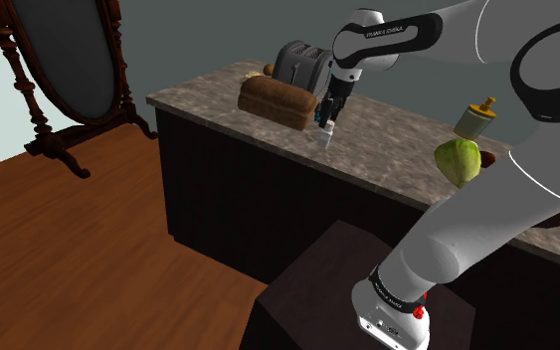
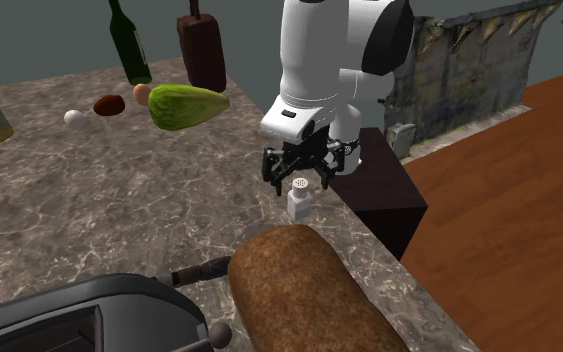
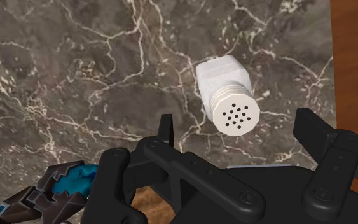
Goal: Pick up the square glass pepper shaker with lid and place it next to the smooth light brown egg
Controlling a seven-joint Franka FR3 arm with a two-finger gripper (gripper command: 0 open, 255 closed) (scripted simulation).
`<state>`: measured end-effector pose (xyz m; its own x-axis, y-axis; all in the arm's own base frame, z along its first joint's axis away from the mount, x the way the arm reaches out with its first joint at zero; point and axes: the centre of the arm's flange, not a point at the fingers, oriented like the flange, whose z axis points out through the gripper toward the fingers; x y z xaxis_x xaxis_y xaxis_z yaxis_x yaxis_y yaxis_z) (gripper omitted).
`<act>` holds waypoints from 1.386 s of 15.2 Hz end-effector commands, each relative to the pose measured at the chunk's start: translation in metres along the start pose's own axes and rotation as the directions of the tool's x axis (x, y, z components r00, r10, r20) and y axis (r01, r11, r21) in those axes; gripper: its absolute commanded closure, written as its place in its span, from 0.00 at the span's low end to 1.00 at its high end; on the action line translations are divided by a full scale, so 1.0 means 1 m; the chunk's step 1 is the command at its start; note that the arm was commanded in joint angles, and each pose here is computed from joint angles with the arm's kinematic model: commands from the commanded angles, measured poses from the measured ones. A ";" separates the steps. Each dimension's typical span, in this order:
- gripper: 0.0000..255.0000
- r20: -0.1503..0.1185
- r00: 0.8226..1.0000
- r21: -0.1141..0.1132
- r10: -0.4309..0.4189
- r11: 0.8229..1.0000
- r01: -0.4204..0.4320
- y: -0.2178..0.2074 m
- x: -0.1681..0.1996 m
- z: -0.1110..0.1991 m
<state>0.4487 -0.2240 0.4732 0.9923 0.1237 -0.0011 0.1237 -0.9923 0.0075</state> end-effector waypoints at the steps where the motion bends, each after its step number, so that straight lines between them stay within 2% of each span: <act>1: 0.00 0.000 1.000 0.000 0.000 1.000 0.000 0.000 0.000 0.000; 3: 0.00 0.000 1.000 0.000 0.000 1.000 0.000 0.000 0.000 0.000; 4: 1.00 0.000 1.000 0.000 0.000 1.000 0.000 0.000 0.000 0.000; 13: 1.00 0.000 1.000 0.000 0.000 1.000 0.000 0.000 0.000 0.000; 21: 1.00 0.000 1.000 0.000 0.000 1.000 0.000 0.000 0.000 -0.042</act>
<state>0.4485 -0.2250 0.5097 0.9923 0.1237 -0.0004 0.1237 -0.9923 0.0077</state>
